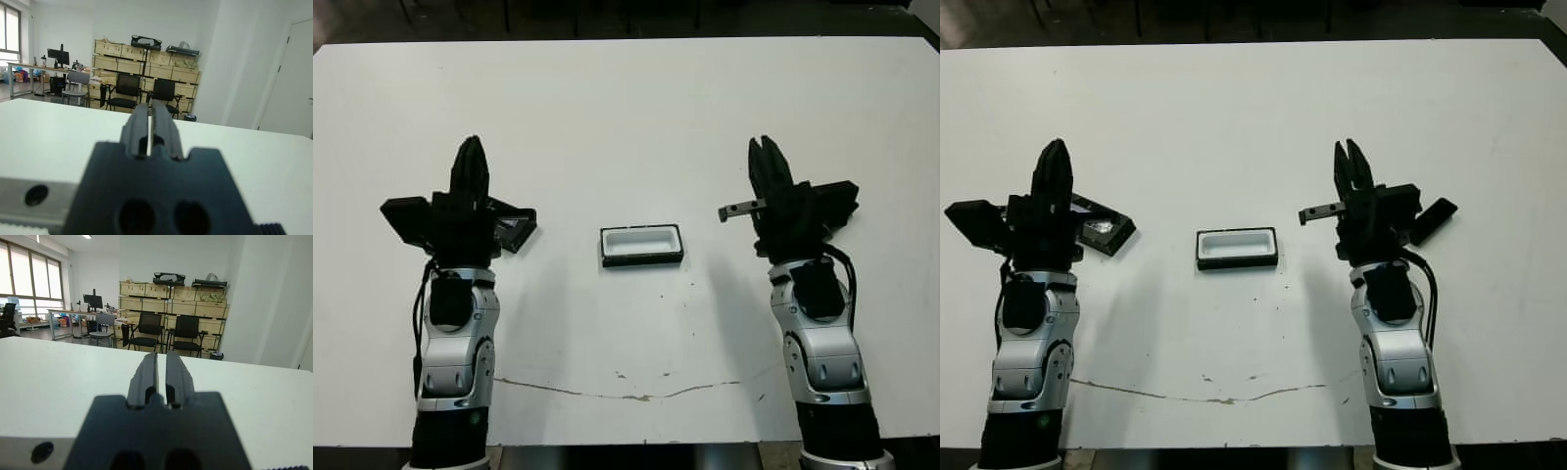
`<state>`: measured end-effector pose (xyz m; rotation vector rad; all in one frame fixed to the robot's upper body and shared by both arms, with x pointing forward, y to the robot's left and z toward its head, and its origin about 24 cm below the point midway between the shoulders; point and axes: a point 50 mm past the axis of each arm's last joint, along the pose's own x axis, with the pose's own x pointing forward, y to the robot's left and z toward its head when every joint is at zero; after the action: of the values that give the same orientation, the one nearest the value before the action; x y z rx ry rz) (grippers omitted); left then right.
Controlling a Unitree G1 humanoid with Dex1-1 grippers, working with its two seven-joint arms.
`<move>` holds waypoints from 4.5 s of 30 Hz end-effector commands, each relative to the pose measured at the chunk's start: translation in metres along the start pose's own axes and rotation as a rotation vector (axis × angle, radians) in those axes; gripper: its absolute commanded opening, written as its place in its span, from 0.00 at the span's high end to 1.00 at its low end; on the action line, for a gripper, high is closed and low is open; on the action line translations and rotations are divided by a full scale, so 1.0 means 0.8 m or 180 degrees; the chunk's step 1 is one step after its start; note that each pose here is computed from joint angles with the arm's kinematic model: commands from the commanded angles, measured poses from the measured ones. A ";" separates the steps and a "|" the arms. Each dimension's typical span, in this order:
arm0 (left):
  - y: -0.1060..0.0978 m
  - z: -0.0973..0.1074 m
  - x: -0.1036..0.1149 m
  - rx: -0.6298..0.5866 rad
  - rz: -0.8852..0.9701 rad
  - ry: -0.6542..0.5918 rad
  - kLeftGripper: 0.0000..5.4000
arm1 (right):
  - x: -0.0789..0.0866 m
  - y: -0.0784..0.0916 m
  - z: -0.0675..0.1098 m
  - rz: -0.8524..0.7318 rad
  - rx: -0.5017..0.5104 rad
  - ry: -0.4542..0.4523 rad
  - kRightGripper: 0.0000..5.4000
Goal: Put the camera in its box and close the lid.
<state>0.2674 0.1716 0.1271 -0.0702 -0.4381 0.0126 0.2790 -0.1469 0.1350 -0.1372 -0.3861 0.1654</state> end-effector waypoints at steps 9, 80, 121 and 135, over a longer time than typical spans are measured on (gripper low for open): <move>-0.003 -0.005 -0.003 0.0056 -0.0035 0.0096 1.00 | -0.002 -0.007 -0.003 0.0060 -0.0029 0.0087 1.00; 0.011 -0.005 -0.009 0.0027 0.0010 0.0087 1.00 | -0.020 -0.248 -0.029 0.1828 -0.2100 0.3460 1.00; 0.012 -0.005 -0.013 -0.0064 0.0013 0.0133 1.00 | -0.003 -0.219 -0.092 0.1736 -0.1752 0.3615 1.00; 0.013 -0.005 -0.012 -0.0093 0.0018 0.0122 1.00 | 0.019 -0.179 -0.094 0.2062 -0.1722 0.3416 1.00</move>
<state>0.2622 0.1787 0.1259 -0.0946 -0.4381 0.0031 0.3492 -0.2977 0.1218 -0.8773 0.6213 0.5201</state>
